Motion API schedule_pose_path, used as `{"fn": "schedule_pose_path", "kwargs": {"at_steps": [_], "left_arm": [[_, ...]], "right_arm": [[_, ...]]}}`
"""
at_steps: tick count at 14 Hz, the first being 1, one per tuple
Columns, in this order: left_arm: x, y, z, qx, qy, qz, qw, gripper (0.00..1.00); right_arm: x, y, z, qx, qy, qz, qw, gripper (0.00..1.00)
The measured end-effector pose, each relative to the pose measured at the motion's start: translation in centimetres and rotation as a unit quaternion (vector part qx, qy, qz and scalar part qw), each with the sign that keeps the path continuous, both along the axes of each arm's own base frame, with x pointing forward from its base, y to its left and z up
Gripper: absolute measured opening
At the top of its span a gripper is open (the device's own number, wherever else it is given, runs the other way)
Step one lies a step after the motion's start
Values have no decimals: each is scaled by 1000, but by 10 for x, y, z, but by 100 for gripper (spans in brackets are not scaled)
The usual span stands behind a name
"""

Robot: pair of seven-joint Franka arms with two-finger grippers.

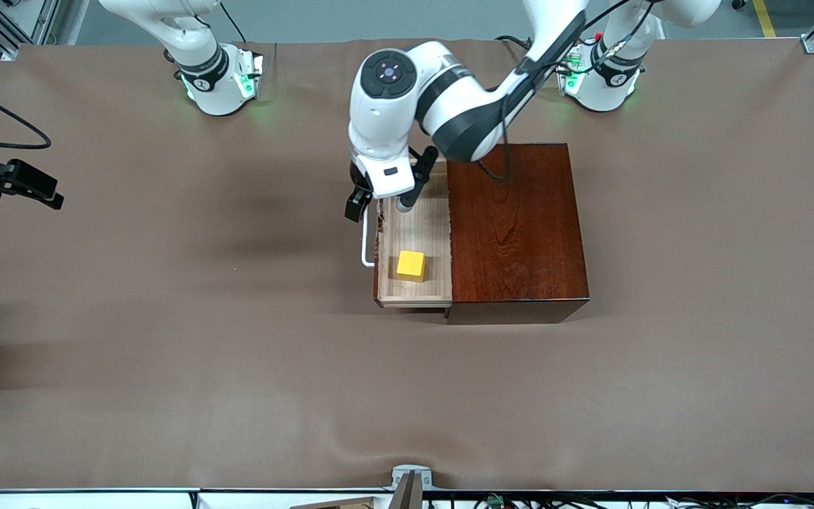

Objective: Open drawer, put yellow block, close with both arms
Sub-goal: 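Move the left gripper down to the front of the open drawer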

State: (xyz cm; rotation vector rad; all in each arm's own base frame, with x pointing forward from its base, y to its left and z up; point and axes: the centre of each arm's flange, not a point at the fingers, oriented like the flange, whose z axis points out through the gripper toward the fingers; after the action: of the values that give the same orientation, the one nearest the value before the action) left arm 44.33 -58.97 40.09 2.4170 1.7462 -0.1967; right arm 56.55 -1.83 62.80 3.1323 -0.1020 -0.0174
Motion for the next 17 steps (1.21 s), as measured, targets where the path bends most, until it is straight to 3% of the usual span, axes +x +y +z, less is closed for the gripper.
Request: {"fn": "schedule_pose_path", "kwargs": {"at_steps": [3,6,17], "left_arm": [[6,-6,-21,3,7,93,996,100],[8,-7,-39,18,7,139,990,100],[27,-4,-72,13,-5,157,988,100]], "right_arm": [[1,-1,0,0,-3,7,1000,100],[1,-1,0,1,-3,8,1000,100],[1,0,-1,9,-2,9,1000,100]]}}
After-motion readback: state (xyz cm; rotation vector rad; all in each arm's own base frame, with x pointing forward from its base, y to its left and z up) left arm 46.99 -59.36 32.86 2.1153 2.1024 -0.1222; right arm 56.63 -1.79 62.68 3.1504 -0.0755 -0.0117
